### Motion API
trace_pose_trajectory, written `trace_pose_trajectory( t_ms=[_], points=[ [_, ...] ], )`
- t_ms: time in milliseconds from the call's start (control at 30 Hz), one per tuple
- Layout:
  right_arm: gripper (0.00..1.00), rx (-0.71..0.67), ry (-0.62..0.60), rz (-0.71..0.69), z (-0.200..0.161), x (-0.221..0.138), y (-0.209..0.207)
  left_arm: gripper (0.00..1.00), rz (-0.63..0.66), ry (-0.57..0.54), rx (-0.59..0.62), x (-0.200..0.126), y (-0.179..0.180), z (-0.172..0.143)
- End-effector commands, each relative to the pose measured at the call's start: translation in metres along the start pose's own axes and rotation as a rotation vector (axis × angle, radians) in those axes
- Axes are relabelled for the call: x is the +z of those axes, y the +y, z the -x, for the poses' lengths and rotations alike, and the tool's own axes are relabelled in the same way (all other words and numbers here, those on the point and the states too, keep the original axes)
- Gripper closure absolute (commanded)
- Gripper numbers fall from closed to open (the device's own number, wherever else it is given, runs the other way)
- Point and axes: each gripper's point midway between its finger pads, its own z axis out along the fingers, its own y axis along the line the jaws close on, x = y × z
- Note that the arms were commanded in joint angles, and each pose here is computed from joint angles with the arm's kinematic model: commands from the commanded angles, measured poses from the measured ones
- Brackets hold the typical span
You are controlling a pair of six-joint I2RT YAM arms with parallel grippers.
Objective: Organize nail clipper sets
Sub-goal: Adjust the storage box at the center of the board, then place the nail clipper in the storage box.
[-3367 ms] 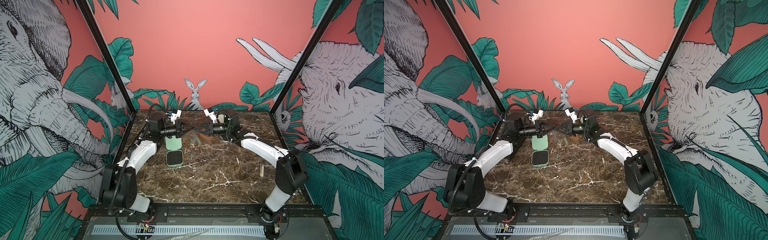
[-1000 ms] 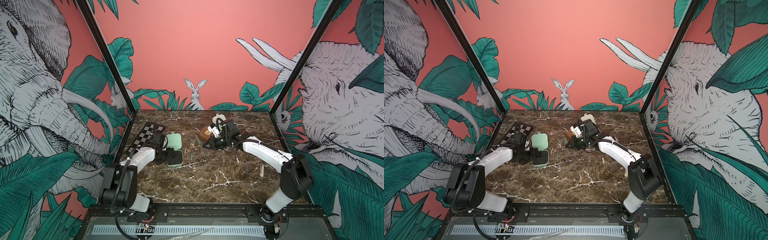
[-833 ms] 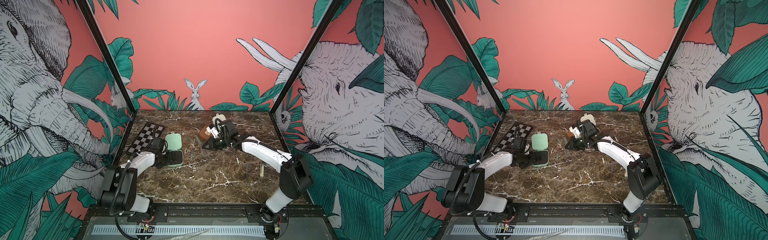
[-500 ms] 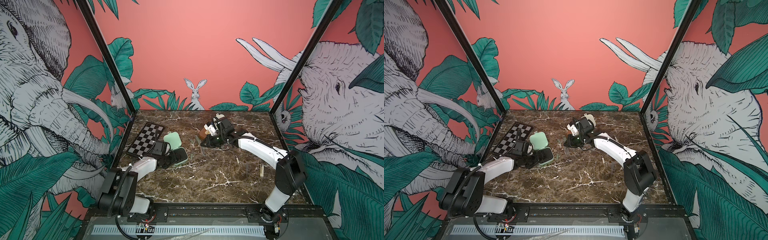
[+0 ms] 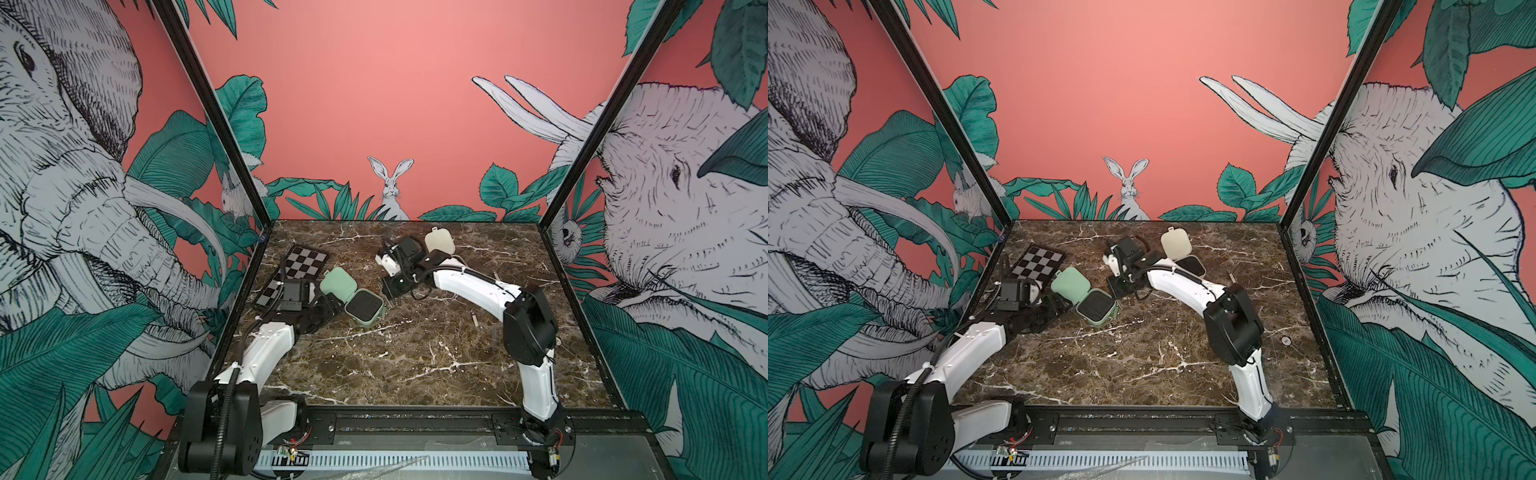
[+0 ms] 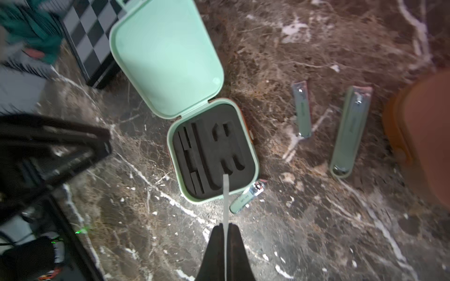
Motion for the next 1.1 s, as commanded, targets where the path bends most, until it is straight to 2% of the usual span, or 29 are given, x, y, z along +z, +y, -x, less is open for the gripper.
trace_pose_trajectory(
  t_ms=[0,167,433,1067],
  points=[
    [1.0,-0.182,0.053,-0.082,-0.005,0.012,0.0,0.21,0.056,0.048,0.03,-0.001,0.013,0.0],
    [1.0,-0.317,0.049,-0.104,0.002,0.036,0.012,0.25,0.011,0.049,0.017,0.018,0.009,0.021],
    [1.0,-0.393,0.06,-0.103,0.016,0.061,0.029,0.29,-0.084,0.029,-0.025,0.04,-0.001,0.044],
    [1.0,-0.468,0.125,-0.141,0.007,0.091,0.045,0.3,-0.028,-0.02,-0.005,0.012,0.005,0.049]
  ],
)
